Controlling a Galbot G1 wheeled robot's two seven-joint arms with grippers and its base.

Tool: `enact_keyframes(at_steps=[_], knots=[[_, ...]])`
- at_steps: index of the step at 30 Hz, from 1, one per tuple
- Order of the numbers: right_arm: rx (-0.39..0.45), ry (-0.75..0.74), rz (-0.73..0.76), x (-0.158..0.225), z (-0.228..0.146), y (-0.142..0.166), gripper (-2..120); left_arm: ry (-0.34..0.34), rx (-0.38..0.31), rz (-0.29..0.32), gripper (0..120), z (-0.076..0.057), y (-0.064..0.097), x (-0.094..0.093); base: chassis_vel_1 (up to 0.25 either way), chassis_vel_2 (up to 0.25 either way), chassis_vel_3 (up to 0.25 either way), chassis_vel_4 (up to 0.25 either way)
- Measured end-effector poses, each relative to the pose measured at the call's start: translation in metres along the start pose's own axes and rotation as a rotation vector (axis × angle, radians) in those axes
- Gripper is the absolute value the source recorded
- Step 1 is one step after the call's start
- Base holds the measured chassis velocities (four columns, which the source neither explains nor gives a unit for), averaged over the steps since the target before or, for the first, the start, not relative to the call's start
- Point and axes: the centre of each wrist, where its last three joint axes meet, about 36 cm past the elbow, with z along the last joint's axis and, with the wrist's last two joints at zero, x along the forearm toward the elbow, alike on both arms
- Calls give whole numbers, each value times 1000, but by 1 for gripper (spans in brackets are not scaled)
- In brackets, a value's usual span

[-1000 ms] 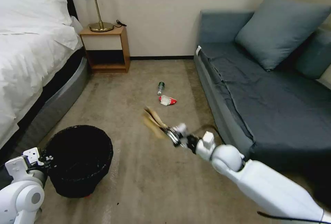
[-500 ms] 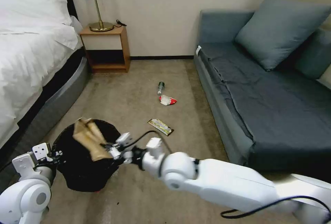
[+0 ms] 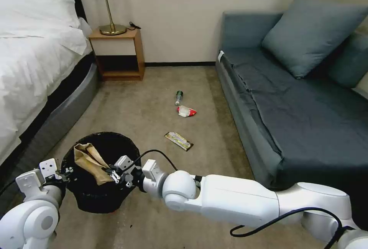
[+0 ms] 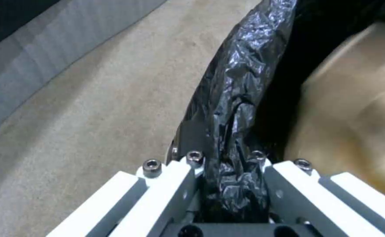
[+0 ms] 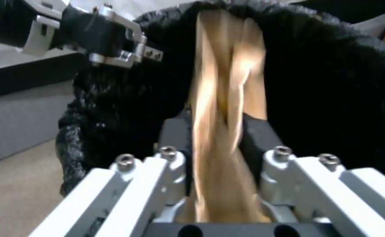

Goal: Pick up the trash bin, then pick up the garbage on the floor and place it into the trash bin.

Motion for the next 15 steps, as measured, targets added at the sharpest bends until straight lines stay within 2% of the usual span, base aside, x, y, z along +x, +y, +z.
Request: enact_keyframes(at_steps=[2,4,7,8,12,13,15], knots=[[1,-7,8,0,-1,-1,33,3,2,1,2,1,0,-1,0,0,0,0],[0,-11,11,0,-2,-2,37,5,3,1,2,1,0,-2,0,0,0,0],[-3,-59,32,1,-13,-4,54,11,7,-1,2,3,0,-3,0,0,0,0],[-3,-59,32,1,-13,-4,54,11,7,-1,2,3,0,-3,0,0,0,0],[-29,-174,124,14,-52,-19,70,17,9,-11,2,5,3,-6,0,0,0,0],[-29,-174,124,14,-52,-19,70,17,9,-11,2,5,3,-6,0,0,0,0],[-37,-221,181,32,-61,-35,80,14,11,-23,2,4,6,-8,0,0,0,0]])
